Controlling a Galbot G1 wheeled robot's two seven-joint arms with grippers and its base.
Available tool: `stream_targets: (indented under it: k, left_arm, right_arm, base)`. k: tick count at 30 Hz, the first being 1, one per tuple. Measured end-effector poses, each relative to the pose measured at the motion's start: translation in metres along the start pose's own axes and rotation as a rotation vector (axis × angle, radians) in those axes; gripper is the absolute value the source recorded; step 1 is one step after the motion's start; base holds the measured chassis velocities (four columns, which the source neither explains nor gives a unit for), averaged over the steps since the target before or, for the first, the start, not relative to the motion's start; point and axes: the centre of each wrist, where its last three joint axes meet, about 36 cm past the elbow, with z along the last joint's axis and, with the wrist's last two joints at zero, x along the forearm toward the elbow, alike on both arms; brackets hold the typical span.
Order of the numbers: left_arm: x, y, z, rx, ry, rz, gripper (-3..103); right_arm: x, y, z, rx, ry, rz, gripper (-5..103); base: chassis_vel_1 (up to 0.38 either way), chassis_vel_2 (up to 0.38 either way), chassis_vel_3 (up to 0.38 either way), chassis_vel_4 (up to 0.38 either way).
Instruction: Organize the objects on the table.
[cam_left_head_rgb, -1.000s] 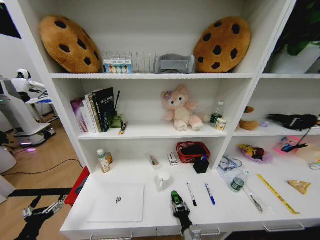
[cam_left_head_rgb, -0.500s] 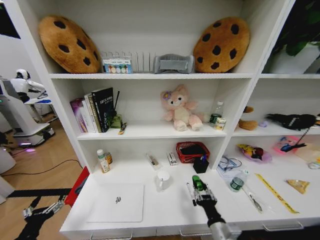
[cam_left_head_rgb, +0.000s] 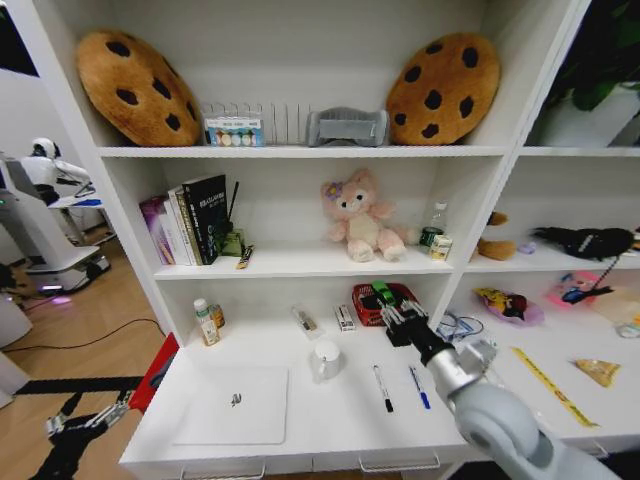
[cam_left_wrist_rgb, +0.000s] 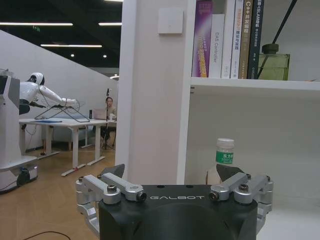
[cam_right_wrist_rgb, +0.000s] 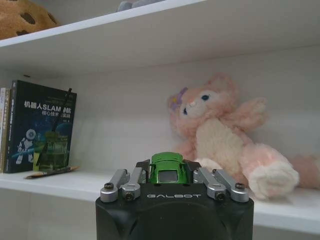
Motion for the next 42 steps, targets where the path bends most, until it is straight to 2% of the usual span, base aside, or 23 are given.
stream_targets:
  k: [2, 6, 10, 11, 14, 17, 19, 23, 25, 32, 42]
  left_arm:
    - [0.000, 0.000, 0.000, 0.000, 0.000, 0.000, 100]
    - [0.000, 0.000, 0.000, 0.000, 0.000, 0.000, 100]
    - [0.000, 0.000, 0.000, 0.000, 0.000, 0.000, 100]
    - [0.000, 0.000, 0.000, 0.000, 0.000, 0.000, 100]
    - [0.000, 0.000, 0.000, 0.000, 0.000, 0.000, 100]
    - [0.000, 0.000, 0.000, 0.000, 0.000, 0.000, 100]
    - [0.000, 0.000, 0.000, 0.000, 0.000, 0.000, 100]
    - [0.000, 0.000, 0.000, 0.000, 0.000, 0.000, 100]
    - [0.000, 0.000, 0.000, 0.000, 0.000, 0.000, 100]
    - [0.000, 0.000, 0.000, 0.000, 0.000, 0.000, 100]
    - [0.000, 0.000, 0.000, 0.000, 0.000, 0.000, 100]
  right_arm:
    - [-0.050, -0.004, -0.015, -0.024, -0.019, -0.047, 36]
    - [-0.082, -0.001, -0.019, -0.025, -0.036, -0.065, 36]
    - [-0.134, 0.012, -0.005, -0.046, -0.002, -0.085, 36]
    - [-0.134, 0.012, -0.005, -0.046, -0.002, -0.085, 36]
    - [-0.172, 0.030, 0.006, -0.066, 0.052, -0.095, 36]
    - [-0.179, 0.033, 0.006, -0.064, 0.058, -0.098, 36]
    - [-0.208, 0.047, -0.002, -0.054, 0.067, -0.101, 36]
    - [-0.222, 0.055, -0.007, -0.042, 0.090, -0.080, 36]
    - [-0.228, 0.059, -0.010, -0.027, 0.152, -0.041, 36]
    - [-0.239, 0.063, -0.007, -0.036, 0.242, -0.009, 36]
    - [-0.243, 0.070, 0.006, -0.036, 0.276, -0.002, 36]
  base:
    - [0.000, 0.000, 0.000, 0.000]
    - [0.000, 0.000, 0.000, 0.000]
    - [0.000, 0.000, 0.000, 0.000]
    - [0.000, 0.000, 0.000, 0.000]
    - [0.000, 0.000, 0.000, 0.000]
    - [0.000, 0.000, 0.000, 0.000]
    - [0.000, 0.000, 0.000, 0.000]
    - [0.000, 0.000, 0.000, 0.000]
    - [0.000, 0.000, 0.000, 0.000]
    - [0.000, 0.000, 0.000, 0.000]
    - [0.000, 0.000, 0.000, 0.000]
